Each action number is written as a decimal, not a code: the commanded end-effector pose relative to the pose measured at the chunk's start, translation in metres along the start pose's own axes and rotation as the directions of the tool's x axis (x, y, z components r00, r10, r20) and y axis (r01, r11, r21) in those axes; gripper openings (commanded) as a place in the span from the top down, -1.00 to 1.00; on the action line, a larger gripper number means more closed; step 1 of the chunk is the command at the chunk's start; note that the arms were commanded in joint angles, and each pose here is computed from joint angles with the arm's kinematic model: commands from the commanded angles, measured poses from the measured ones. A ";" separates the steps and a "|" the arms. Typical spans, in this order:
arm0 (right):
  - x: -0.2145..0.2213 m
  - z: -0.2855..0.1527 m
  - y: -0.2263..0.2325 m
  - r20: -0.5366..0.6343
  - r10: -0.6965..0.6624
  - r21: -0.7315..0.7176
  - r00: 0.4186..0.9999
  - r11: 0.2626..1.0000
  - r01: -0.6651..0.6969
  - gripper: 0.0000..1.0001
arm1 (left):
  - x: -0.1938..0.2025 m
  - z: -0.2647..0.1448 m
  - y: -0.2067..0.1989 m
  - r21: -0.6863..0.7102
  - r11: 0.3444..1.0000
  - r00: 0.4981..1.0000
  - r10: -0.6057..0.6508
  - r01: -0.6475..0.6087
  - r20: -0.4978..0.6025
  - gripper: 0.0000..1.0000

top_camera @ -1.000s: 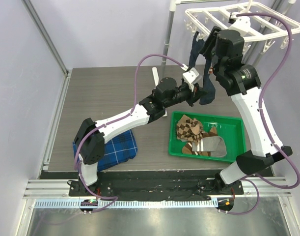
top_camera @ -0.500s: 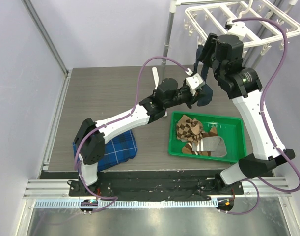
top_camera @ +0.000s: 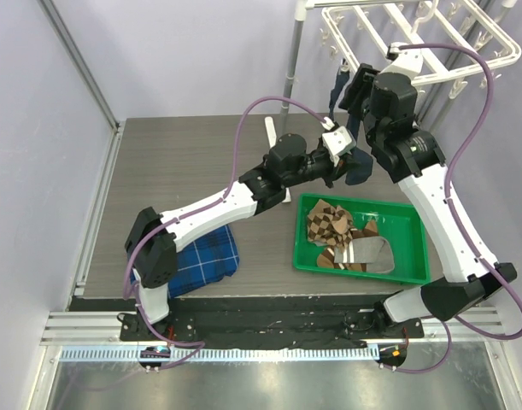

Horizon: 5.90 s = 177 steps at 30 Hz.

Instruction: Remove the socks clipped to the hanger

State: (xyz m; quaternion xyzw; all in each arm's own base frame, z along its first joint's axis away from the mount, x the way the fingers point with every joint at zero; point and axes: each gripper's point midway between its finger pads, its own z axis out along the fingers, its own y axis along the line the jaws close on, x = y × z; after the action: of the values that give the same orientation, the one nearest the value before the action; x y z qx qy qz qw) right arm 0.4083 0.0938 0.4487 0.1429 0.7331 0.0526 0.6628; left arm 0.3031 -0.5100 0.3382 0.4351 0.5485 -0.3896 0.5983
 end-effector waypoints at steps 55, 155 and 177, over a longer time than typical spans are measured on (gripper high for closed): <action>-0.044 -0.019 0.015 0.070 0.115 -0.089 0.991 0.990 -0.109 0.96 | 0.026 -0.038 -0.070 0.090 0.945 0.949 -0.317 0.315 0.004 1.00; -0.102 -0.074 0.026 0.044 0.115 -0.284 0.992 0.954 -0.098 -0.11 | -0.045 -0.020 0.058 -0.342 0.935 0.987 -0.046 0.097 0.155 1.00; -0.015 -0.099 -0.017 -0.054 0.125 -0.227 0.991 0.965 -0.135 0.00 | -0.055 -0.010 0.028 -0.272 0.948 0.975 -0.115 0.165 0.192 0.98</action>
State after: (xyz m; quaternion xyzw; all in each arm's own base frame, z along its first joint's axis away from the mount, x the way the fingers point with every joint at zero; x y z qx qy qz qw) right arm 0.3063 0.0809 0.4654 0.1011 0.7496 0.1567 0.6351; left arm 0.3308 -0.4984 0.3548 0.2896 0.6049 -0.3514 0.6533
